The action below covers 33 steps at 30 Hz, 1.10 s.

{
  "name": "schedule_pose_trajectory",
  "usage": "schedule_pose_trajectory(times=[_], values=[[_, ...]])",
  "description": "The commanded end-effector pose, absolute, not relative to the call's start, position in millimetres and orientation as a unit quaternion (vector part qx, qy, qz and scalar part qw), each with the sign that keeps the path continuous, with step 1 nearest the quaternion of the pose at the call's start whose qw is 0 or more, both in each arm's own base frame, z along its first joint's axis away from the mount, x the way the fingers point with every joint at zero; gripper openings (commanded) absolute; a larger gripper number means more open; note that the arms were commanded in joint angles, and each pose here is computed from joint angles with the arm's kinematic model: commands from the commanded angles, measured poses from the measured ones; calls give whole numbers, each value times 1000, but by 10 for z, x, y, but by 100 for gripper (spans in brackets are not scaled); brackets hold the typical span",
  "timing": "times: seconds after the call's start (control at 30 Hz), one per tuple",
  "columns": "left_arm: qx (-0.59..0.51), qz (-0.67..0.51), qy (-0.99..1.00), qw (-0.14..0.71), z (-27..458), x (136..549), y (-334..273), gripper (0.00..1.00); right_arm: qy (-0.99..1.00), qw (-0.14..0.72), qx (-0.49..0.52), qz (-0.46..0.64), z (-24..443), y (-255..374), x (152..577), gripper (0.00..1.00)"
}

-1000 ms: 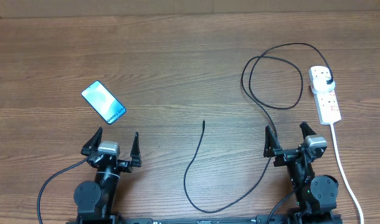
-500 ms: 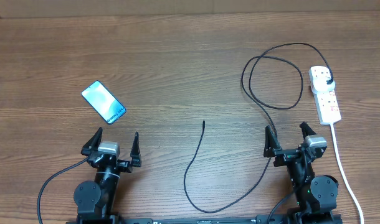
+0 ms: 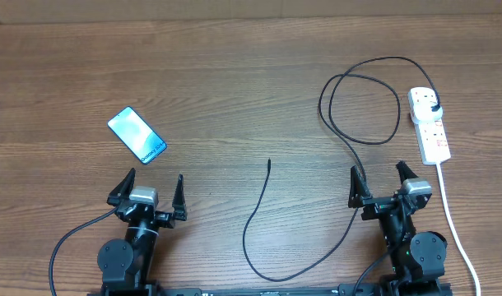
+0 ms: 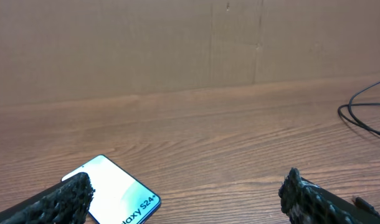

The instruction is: Plug charger to phone and switch on socket

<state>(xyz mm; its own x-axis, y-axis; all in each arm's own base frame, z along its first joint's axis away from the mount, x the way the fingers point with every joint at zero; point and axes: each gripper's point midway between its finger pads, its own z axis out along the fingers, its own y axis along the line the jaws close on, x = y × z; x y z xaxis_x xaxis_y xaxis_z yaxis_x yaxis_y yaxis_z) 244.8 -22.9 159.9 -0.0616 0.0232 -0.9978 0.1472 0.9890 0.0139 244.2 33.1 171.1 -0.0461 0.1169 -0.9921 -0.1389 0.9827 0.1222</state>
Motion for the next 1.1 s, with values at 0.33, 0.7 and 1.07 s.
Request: schedule_pose_trajectory(times=[0.33, 0.7, 1.07], values=[[52, -48, 727, 683, 1595, 2447, -216, 99, 716, 692, -7, 89, 1693, 325, 2444, 100], [47, -54, 727, 682, 1601, 2444, -220, 100, 716, 692, -7, 89, 1692, 325, 2444, 100], [16, -58, 755, 653, 1759, 2319, -165, 100, 716, 692, -7, 89, 1692, 325, 2444, 100]])
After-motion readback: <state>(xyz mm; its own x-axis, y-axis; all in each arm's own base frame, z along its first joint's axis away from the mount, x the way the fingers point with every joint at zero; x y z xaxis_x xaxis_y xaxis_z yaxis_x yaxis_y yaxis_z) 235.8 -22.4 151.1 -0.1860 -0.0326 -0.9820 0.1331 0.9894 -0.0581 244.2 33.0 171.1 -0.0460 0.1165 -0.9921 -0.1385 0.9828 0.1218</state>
